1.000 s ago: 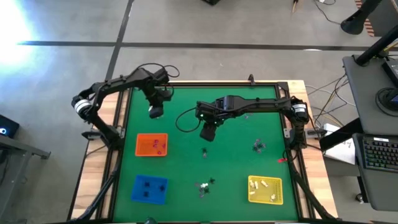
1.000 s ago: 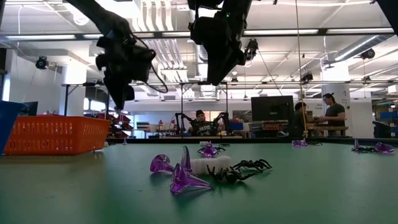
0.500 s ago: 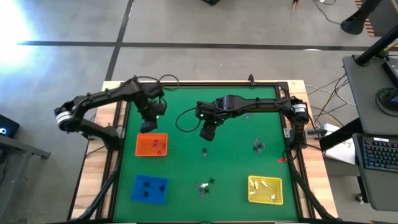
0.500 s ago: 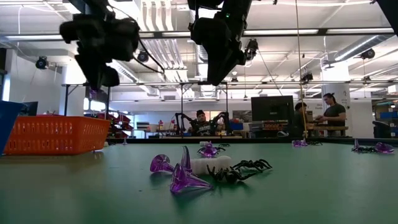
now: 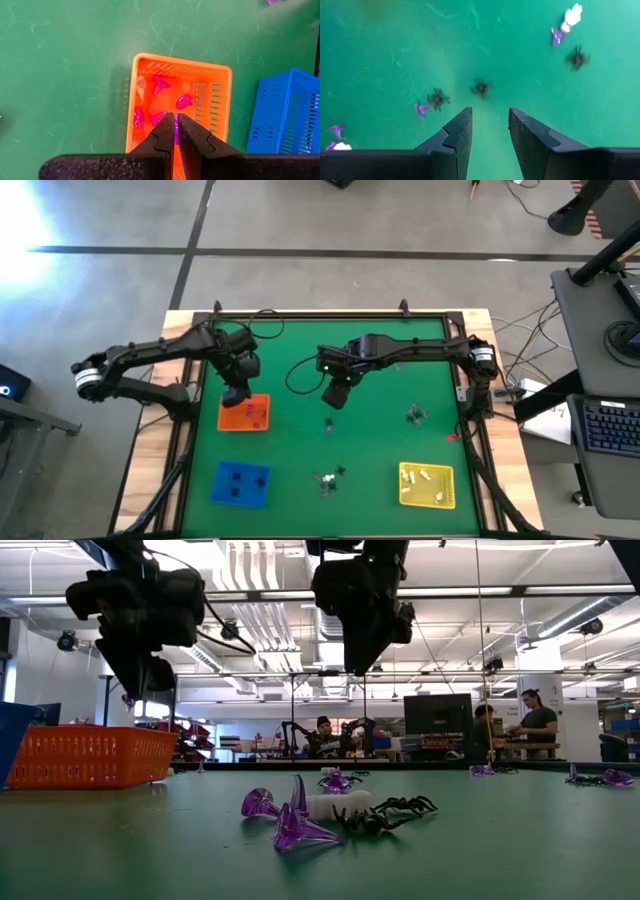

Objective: Sort Halloween decoration
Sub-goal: Put the violet witch hat toy into the orange bin

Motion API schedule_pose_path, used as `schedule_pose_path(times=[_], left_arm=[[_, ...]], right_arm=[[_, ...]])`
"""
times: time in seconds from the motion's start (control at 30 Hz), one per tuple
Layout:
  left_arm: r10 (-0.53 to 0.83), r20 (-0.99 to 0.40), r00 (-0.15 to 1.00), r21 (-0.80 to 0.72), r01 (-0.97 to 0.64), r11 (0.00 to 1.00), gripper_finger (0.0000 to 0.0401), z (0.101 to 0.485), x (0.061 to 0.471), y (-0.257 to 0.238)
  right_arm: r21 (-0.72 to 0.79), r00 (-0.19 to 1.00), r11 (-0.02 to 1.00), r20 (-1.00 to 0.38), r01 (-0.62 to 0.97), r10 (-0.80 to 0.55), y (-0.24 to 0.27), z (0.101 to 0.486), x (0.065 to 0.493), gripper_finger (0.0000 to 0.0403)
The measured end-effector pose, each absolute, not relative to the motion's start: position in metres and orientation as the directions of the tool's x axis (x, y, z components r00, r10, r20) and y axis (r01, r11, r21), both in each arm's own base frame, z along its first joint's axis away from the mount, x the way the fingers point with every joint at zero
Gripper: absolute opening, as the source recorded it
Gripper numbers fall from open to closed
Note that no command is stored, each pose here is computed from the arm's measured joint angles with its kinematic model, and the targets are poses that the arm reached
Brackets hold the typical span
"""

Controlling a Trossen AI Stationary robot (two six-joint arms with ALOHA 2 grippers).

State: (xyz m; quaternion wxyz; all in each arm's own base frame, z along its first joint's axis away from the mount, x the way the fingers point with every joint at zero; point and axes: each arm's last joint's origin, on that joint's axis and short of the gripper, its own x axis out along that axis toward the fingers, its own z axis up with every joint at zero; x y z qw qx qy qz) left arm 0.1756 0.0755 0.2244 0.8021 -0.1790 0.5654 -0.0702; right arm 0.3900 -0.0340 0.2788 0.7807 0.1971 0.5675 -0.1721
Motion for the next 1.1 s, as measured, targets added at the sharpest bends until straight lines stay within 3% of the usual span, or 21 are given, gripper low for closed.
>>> schedule_pose_path(times=[0.27,0.8,1.1], left_arm=[[-0.332,-0.885,0.327,-0.370,-0.060,0.927,0.0000,0.221,0.178,0.069],[-0.171,-0.951,0.258,-0.196,-0.072,0.978,0.0000,0.213,0.188,0.051],[-0.193,-0.951,0.240,-0.214,-0.067,0.974,0.0000,0.208,0.190,0.050]], right_arm=[[0.097,0.202,0.819,-0.979,0.565,-0.024,-0.010,0.277,0.381,0.0109],[0.130,0.212,0.782,-0.977,0.610,-0.003,0.043,0.277,0.380,0.0111],[0.146,0.219,0.750,-0.976,0.645,0.002,0.052,0.278,0.379,0.0107]])
